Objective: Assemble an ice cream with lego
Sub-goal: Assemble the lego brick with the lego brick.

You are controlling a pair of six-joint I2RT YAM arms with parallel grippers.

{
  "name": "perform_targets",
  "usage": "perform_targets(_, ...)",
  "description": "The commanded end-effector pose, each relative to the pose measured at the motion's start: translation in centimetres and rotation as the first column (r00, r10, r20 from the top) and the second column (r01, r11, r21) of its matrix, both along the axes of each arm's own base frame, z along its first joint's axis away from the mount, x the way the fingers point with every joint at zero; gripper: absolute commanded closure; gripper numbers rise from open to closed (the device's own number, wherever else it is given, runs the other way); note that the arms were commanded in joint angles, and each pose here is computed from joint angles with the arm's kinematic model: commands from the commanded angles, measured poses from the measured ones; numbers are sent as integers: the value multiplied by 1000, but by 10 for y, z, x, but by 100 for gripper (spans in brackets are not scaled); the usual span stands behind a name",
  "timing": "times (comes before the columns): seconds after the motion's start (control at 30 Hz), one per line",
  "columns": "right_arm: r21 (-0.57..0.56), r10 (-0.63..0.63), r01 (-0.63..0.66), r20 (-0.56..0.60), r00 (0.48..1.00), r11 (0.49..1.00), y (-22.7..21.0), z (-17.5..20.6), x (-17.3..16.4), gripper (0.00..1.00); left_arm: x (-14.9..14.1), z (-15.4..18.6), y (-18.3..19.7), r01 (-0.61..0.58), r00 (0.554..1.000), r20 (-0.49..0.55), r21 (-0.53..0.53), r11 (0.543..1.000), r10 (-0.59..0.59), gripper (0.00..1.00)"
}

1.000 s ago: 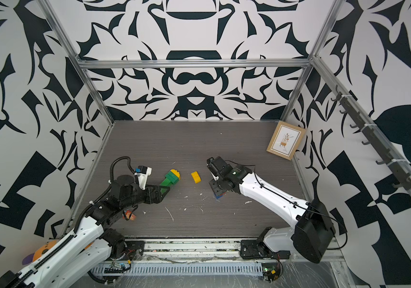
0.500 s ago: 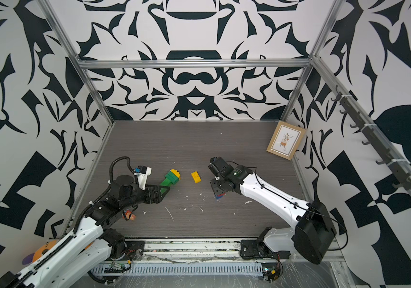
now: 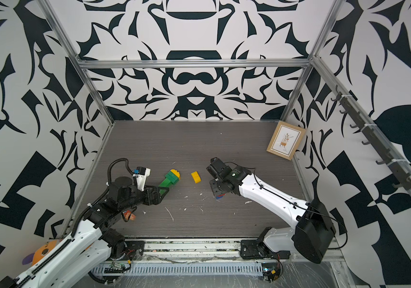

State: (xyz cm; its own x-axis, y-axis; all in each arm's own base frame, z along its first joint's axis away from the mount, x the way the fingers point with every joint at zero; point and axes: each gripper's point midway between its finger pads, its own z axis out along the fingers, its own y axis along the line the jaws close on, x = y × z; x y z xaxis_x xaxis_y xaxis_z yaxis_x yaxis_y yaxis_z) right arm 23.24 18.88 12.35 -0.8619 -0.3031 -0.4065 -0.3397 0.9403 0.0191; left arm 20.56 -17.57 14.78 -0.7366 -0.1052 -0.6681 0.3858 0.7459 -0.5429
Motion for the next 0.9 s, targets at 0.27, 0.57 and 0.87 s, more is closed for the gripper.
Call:
perform_targets(0.27, 19, 13, -12, -29, 1000, 1000, 10, 1, -2, 62, -8, -8, 7, -1, 1000, -21, 44, 999, 2, 1)
perform_targets(0.57, 33, 3, -4, 30, 1000, 999, 7, 22, 2, 52, -7, -5, 9, -12, 1000, -4, 46, 999, 12, 1)
perform_targets(0.87, 1, 3, -3, 123, 992, 1000, 3, 60, 18, 48, -2, -4, 15, -44, 999, 20, 67, 997, 43, 1)
